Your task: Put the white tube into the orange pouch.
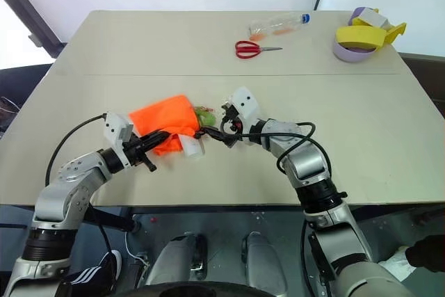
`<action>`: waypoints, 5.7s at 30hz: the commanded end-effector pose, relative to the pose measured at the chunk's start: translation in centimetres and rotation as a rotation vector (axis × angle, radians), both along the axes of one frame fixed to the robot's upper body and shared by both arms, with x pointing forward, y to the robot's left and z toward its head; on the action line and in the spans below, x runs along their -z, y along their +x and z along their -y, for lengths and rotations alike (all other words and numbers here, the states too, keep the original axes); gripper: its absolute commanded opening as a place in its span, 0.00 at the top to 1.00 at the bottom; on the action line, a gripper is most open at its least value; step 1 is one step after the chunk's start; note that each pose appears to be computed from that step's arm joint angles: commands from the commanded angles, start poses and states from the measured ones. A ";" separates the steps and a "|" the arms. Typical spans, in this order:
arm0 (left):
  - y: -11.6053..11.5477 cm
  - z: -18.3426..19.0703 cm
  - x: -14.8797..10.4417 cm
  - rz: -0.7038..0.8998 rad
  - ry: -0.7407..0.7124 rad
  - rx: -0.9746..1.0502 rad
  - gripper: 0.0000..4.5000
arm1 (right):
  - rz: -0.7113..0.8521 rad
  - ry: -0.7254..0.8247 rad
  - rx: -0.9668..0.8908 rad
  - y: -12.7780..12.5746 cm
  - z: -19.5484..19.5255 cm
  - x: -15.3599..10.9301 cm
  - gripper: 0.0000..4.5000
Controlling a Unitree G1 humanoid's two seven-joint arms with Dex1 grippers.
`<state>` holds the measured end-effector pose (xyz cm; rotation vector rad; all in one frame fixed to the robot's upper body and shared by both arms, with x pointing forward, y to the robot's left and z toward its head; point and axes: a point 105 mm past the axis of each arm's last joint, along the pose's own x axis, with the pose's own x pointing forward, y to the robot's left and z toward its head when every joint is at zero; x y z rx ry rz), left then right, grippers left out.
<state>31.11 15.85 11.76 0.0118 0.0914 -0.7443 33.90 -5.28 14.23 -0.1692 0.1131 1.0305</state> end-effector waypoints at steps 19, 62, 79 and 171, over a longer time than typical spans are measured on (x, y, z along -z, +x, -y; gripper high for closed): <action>-2.5 3.3 -0.8 0.062 0.091 0.232 1.00 | -0.005 -0.099 -0.328 -6.6 -1.2 2.5 0.29; -2.7 1.7 -0.6 0.062 0.110 0.124 1.00 | 0.217 -0.176 -0.235 -2.9 0.2 1.0 0.99; -2.7 1.4 0.1 0.046 0.131 0.142 1.00 | -0.071 0.028 0.134 4.7 -2.7 -1.7 0.11; 4.0 10.2 -0.2 0.108 0.440 0.381 0.17 | -0.232 -0.085 0.606 1.0 8.0 2.4 1.00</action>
